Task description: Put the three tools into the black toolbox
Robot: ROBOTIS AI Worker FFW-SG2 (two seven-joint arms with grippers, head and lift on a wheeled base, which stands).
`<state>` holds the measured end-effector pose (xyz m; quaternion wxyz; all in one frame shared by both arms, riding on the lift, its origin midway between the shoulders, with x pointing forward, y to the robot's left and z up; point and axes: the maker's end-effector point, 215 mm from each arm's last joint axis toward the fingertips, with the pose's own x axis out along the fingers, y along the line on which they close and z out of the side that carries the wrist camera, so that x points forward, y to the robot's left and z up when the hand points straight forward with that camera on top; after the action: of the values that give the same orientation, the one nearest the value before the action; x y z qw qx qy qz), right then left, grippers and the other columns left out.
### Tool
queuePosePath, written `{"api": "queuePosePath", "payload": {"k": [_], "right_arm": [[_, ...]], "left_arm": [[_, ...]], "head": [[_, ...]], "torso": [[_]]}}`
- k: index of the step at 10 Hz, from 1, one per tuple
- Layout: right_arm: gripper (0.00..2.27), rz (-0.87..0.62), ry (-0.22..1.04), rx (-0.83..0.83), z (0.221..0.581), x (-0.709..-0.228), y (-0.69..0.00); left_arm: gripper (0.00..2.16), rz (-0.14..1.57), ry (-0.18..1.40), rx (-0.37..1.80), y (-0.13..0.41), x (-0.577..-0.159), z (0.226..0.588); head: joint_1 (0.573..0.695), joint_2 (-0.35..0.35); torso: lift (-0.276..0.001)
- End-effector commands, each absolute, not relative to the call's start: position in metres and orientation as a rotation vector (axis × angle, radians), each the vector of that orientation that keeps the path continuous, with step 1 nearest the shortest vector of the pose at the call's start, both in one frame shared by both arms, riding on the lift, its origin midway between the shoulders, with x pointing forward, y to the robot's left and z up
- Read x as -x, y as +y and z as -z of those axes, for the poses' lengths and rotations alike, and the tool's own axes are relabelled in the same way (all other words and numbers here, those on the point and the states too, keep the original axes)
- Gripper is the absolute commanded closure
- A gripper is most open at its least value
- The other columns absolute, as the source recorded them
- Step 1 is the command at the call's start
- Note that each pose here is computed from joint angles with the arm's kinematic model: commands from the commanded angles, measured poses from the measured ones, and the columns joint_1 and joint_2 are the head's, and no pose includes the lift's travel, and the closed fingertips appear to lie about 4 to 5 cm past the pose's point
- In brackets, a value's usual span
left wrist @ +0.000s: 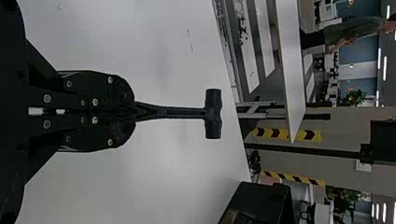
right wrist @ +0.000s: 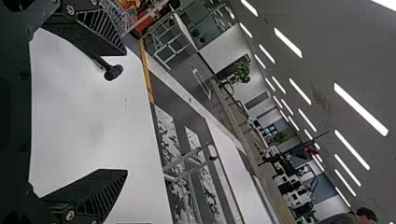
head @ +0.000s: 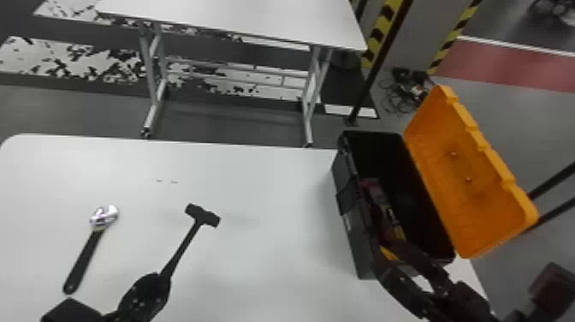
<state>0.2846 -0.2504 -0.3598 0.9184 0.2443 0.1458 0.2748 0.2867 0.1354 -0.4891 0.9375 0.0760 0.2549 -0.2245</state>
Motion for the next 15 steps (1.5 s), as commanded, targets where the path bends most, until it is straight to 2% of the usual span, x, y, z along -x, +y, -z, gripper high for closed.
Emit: {"api": "queuePosePath", "payload": {"k": [1, 3, 6, 9, 15], "right_arm": [[0.11, -0.583, 0.320, -0.515, 0.358, -0.287, -0.240], [0.11, -0.583, 0.324, -0.507, 0.358, -0.289, -0.239], [0.11, -0.581, 0.331, -0.508, 0.359, -0.289, -0.240], [0.11, -0.599, 0.358, -0.527, 0.363, -0.286, -0.227], [0.11, -0.734, 0.418, -0.582, 0.360, -0.267, -0.151]], "left_arm": [[2.15, 0.501, 0.484, -0.143, 0.109, -0.287, 0.472], [2.15, 0.537, 0.453, -0.113, 0.091, -0.288, 0.454], [2.15, 0.668, 0.397, 0.175, 0.089, -0.289, 0.411], [2.15, 0.785, 0.354, 0.333, 0.088, -0.275, 0.389], [2.15, 0.893, 0.373, 0.426, 0.072, -0.255, 0.387]], "head": [[0.695, -0.237], [0.695, -0.268], [0.695, -0.327], [0.695, -0.318], [0.695, -0.248]], "torso": [[-0.051], [-0.051], [-0.051], [-0.051], [-0.051]]}}
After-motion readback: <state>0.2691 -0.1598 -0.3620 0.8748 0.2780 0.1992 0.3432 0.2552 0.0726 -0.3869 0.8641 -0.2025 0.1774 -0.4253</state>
